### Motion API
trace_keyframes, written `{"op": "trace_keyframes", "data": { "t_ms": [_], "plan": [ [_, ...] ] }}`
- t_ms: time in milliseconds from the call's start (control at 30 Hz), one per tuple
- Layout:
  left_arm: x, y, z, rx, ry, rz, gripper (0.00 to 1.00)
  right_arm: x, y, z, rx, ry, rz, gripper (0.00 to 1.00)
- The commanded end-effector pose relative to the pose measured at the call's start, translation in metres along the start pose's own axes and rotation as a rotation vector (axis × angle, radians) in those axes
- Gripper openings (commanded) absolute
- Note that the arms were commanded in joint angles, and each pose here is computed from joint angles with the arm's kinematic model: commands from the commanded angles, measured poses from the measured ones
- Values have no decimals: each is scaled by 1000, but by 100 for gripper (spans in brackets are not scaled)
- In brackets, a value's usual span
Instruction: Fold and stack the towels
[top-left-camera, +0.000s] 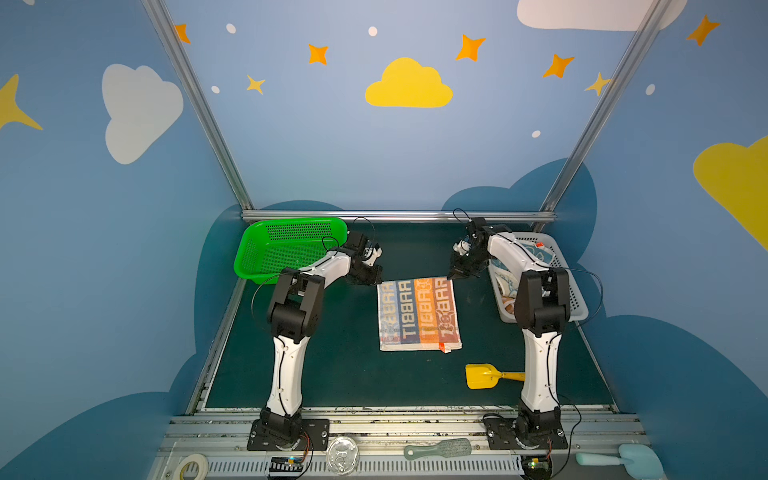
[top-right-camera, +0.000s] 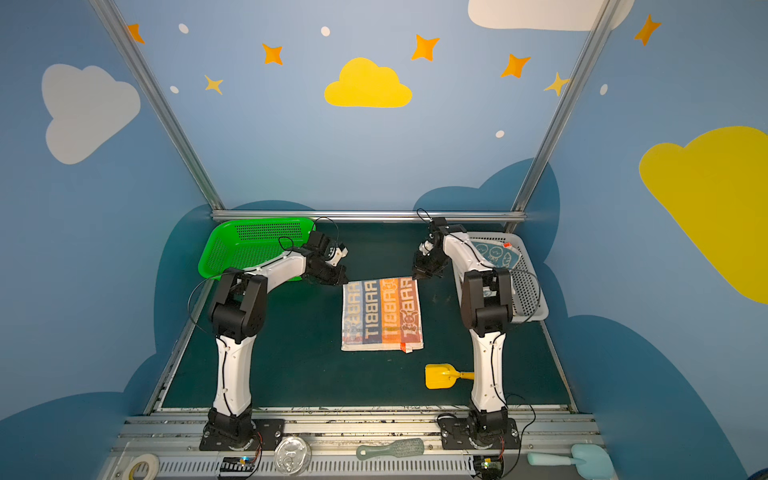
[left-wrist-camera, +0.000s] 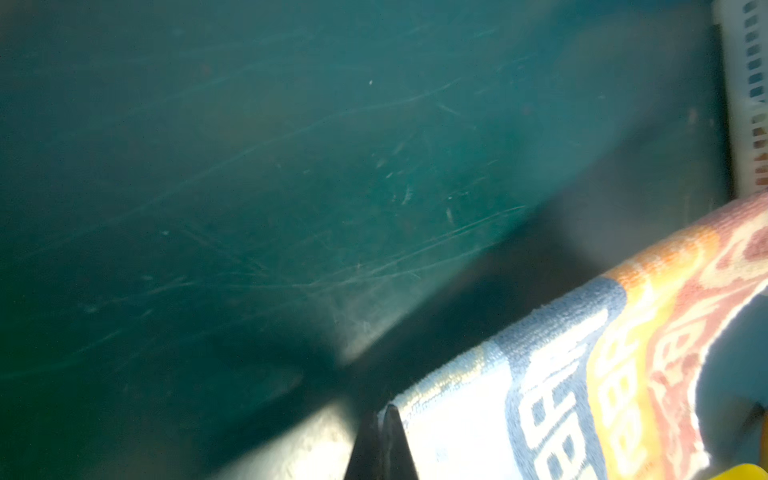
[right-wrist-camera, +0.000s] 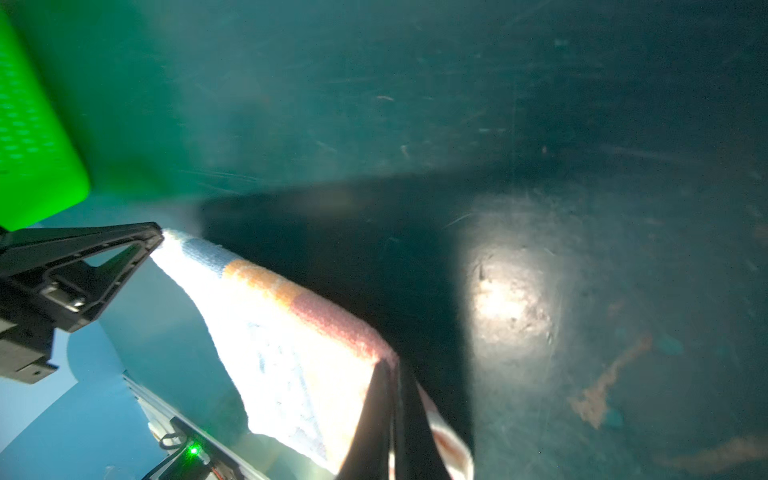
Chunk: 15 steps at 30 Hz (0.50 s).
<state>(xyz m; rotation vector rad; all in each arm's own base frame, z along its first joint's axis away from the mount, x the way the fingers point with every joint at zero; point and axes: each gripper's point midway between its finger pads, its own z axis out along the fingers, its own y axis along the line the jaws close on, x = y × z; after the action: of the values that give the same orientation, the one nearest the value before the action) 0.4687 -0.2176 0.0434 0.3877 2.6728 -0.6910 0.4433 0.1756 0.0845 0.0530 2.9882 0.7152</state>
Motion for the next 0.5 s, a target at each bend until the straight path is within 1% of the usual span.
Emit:
{"op": "trace_keyframes", "data": {
  "t_ms": [0,267,467],
  "plan": [
    [-11,-7,-25,4,-55,-1,3,9,1,-20,-3,-16,15,0],
    [-8,-18,-50,14,-111,-12,3,25,0,-29,-4,-16,27,0],
    [7,-29,-66,17,-144,-32,3,46,-2,-31,-20,-9,52,0]
  ]
}}
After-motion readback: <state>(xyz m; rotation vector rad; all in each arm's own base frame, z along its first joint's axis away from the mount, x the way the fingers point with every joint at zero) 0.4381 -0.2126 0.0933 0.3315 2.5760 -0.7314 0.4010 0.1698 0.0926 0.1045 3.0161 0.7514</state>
